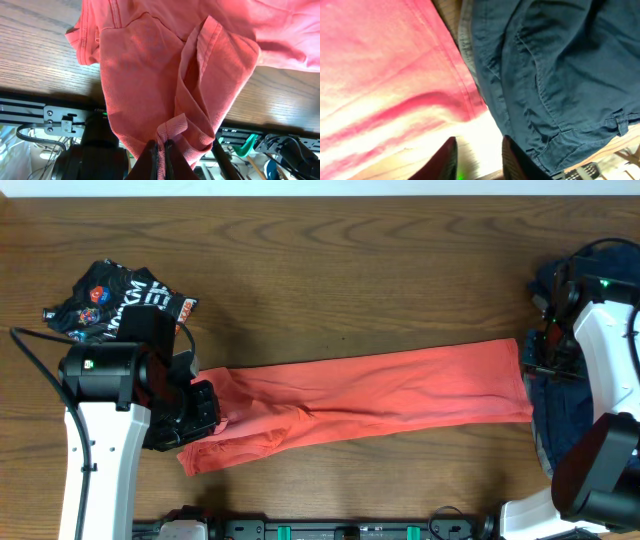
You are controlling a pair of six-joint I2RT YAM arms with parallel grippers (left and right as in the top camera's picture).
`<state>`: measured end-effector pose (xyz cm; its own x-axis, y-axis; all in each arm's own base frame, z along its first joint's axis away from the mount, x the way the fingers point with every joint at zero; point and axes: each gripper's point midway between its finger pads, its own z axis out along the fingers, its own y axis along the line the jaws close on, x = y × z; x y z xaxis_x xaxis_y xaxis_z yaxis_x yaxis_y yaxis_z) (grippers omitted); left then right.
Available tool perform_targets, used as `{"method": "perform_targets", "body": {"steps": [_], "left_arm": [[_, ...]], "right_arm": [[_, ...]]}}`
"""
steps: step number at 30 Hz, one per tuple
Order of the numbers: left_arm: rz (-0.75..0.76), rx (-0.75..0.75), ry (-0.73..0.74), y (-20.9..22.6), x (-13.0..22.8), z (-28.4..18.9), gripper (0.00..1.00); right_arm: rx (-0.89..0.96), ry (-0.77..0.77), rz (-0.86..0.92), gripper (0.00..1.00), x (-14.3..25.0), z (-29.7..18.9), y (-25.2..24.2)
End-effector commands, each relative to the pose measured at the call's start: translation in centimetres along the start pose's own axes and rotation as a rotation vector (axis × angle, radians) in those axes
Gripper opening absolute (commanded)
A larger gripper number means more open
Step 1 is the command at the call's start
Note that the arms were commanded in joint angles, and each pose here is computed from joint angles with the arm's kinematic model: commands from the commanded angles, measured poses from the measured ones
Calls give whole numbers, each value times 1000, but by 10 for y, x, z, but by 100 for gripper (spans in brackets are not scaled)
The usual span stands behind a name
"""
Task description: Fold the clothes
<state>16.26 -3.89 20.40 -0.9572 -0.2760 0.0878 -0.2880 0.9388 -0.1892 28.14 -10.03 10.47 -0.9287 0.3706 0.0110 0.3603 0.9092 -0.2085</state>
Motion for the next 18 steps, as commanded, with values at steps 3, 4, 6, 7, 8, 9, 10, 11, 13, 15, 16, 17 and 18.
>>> {"method": "perform_targets", "body": {"steps": [3, 4, 6, 7, 8, 9, 10, 11, 13, 15, 16, 17, 18], "left_arm": [[-19, -6, 37, 2, 9, 0, 6], [-19, -6, 36, 2, 9, 0, 6], [-19, -5, 33, 2, 8, 0, 6], [-18, -4, 30, 2, 7, 0, 6], [-18, -3, 29, 2, 7, 0, 6], [-17, -2, 27, 1, 7, 0, 6], [-17, -2, 24, 1, 6, 0, 6], [-16, -1, 20, 1, 5, 0, 6], [-12, 5, 4, 0, 1, 0, 6], [-7, 13, -20, -2, -5, 0, 6], [-3, 18, -37, -4, -9, 0, 6], [2, 26, -62, -5, -15, 0, 6], [8, 34, -89, -8, -22, -1, 6]], "right_arm": [[-11, -30, 8, 20, -4, -4, 0], [-27, -33, 8, 18, -5, -4, 2], [-83, -38, -10, 13, -7, -4, 12], [-109, -35, -28, 11, -7, -3, 17], [-128, -33, -39, 10, -8, -2, 21], [-133, -30, -41, 10, -8, 1, 23], [-132, -26, -42, 10, -7, 5, 24], [-132, -19, -43, 9, -6, 10, 24], [-143, -3, -45, 9, -4, 19, 29], [-161, 6, -46, 8, -3, 30, 34], [-168, 9, -46, 8, -3, 35, 36], [-174, 12, -46, 8, -2, 41, 39], [-182, 13, -46, 8, -1, 46, 41]]}}
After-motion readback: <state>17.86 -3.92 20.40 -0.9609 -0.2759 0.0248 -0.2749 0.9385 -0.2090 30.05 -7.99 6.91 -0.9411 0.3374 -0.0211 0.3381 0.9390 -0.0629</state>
